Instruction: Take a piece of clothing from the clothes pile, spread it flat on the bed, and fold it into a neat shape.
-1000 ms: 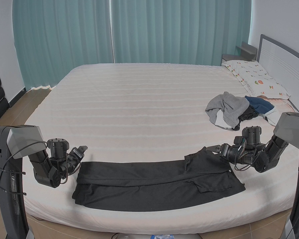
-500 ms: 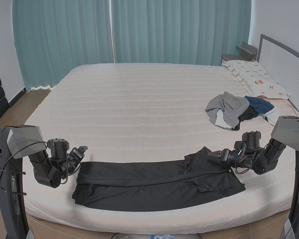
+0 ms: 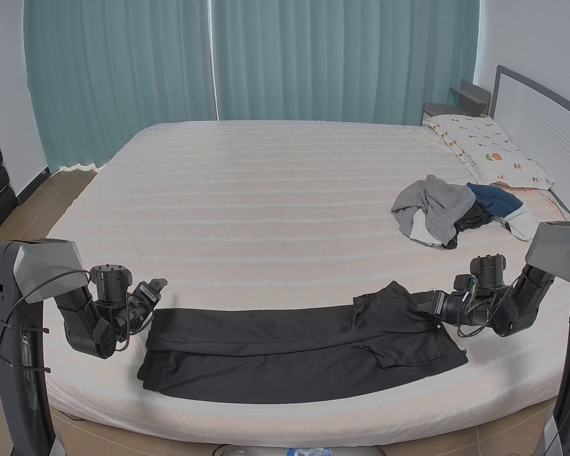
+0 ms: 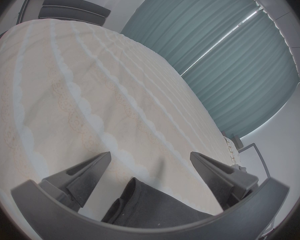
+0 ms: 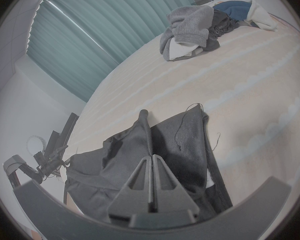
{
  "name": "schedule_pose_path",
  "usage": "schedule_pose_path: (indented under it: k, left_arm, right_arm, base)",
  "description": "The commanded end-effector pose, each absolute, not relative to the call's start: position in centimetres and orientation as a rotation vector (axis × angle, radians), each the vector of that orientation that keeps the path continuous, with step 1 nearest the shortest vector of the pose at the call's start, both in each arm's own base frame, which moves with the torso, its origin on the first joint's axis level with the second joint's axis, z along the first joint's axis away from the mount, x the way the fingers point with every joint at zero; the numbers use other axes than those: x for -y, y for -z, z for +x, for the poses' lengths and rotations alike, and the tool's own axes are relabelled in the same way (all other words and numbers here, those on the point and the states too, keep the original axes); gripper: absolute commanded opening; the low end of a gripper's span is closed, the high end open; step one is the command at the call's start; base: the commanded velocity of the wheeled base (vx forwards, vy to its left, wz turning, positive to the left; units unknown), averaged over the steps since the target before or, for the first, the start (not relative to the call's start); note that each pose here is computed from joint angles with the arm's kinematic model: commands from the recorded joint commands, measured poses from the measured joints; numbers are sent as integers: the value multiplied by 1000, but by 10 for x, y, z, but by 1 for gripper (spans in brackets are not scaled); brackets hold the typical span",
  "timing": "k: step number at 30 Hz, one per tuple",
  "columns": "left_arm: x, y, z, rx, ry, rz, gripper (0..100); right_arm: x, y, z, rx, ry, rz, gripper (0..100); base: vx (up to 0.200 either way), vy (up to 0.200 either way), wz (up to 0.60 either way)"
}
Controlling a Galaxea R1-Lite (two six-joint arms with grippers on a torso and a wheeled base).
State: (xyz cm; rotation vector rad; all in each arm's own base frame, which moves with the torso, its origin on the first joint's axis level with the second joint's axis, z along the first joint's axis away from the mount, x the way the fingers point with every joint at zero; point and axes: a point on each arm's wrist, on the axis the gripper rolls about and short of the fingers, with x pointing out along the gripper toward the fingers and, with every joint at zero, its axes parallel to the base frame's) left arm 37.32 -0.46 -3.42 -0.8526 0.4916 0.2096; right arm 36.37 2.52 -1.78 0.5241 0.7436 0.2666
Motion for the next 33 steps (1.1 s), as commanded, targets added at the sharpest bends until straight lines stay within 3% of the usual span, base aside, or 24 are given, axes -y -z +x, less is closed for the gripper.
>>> schedule_pose_path:
  k: [1,26,32,33]
  left_arm:
    - [4,34,373,-490,-210,-853,100]
    - [3,32,372,-489,-214,-855,100]
    - [2,13,363,-470,-201,-859,100]
    - [2,8,361,-465,-197,-860,100]
  right_arm:
    - [-19,4,354,-730,-278,525,0]
    - [-7,1,328,-793,-340,420,0]
    - [-6,4,326,-833,-339,406,0]
    - [-5,4,326,-832,-338,406,100]
  base:
    - [0,0,0]
    - [0,0,0]
    - [0,0,0]
    - [0,0,0]
